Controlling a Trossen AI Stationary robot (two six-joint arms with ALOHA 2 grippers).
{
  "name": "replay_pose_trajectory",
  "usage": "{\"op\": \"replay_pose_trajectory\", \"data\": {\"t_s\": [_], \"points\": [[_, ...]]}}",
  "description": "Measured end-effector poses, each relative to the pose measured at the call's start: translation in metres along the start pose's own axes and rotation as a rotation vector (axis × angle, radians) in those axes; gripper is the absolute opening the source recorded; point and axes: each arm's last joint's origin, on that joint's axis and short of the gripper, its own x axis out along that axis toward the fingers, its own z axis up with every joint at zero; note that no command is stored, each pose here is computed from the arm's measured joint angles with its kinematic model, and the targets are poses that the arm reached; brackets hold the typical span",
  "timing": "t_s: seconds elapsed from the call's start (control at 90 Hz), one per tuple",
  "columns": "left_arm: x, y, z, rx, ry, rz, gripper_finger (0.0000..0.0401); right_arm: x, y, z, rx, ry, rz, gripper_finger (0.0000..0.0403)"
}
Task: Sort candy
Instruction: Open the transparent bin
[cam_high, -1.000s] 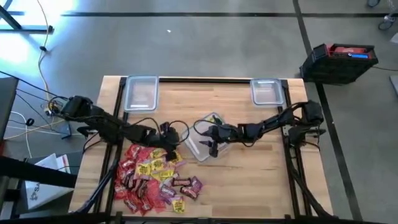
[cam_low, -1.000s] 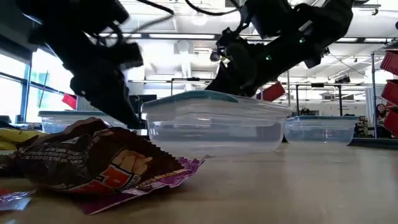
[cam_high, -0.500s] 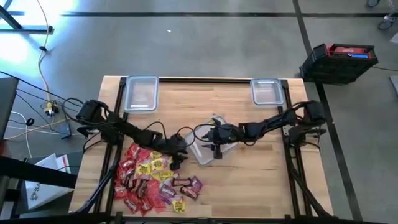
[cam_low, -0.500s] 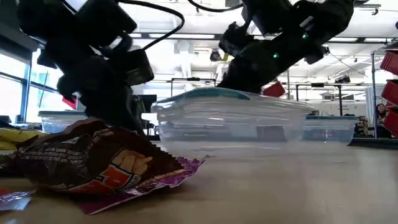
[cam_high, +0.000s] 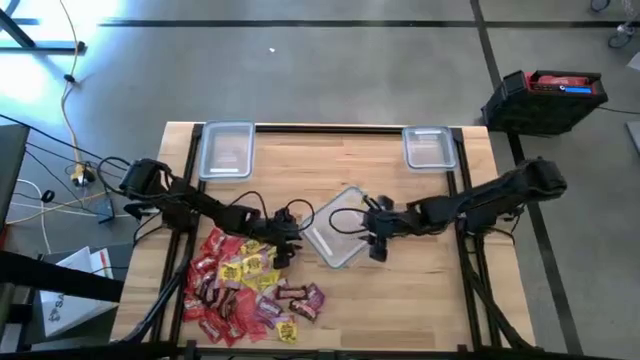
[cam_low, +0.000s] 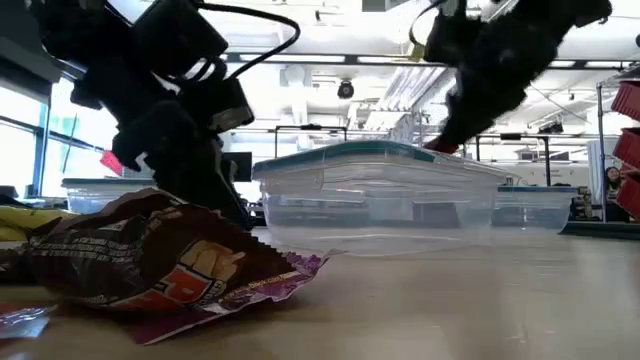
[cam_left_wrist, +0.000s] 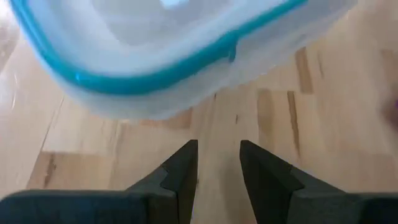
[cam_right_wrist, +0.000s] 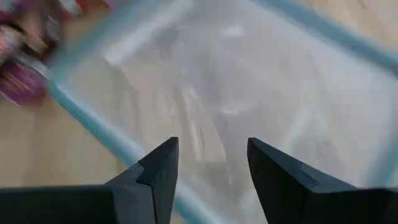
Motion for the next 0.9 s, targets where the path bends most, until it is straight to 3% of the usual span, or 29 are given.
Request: {"op": "replay_pose_trajectory", "data": {"t_s": [0.133, 0.467, 0.711, 0.9], "points": [[0.0, -0.001, 0.006, 0.034, -0.063, -0.008, 0.0106, 0.014, -0.008, 0.001, -0.077, 0.015, -0.055, 0.0162], [-0.001, -0.015, 0.005, 0.012, -0.082, -0.046, 0.0106, 0.04, -0.032, 0.022, -0.189, -0.107, -0.113, 0.0162], [-0.006, -0.023, -0.019, -0.037, 0.099, 0.102, 0.0106, 0.041, -0.028, 0.035, -0.157, -0.244, -0.052, 0.0162], [-0.007, -0.024, -0.025, -0.057, 0.029, 0.132, 0.0106, 0.064, -0.019, 0.041, -0.121, -0.345, 0.03, 0.0162]]}}
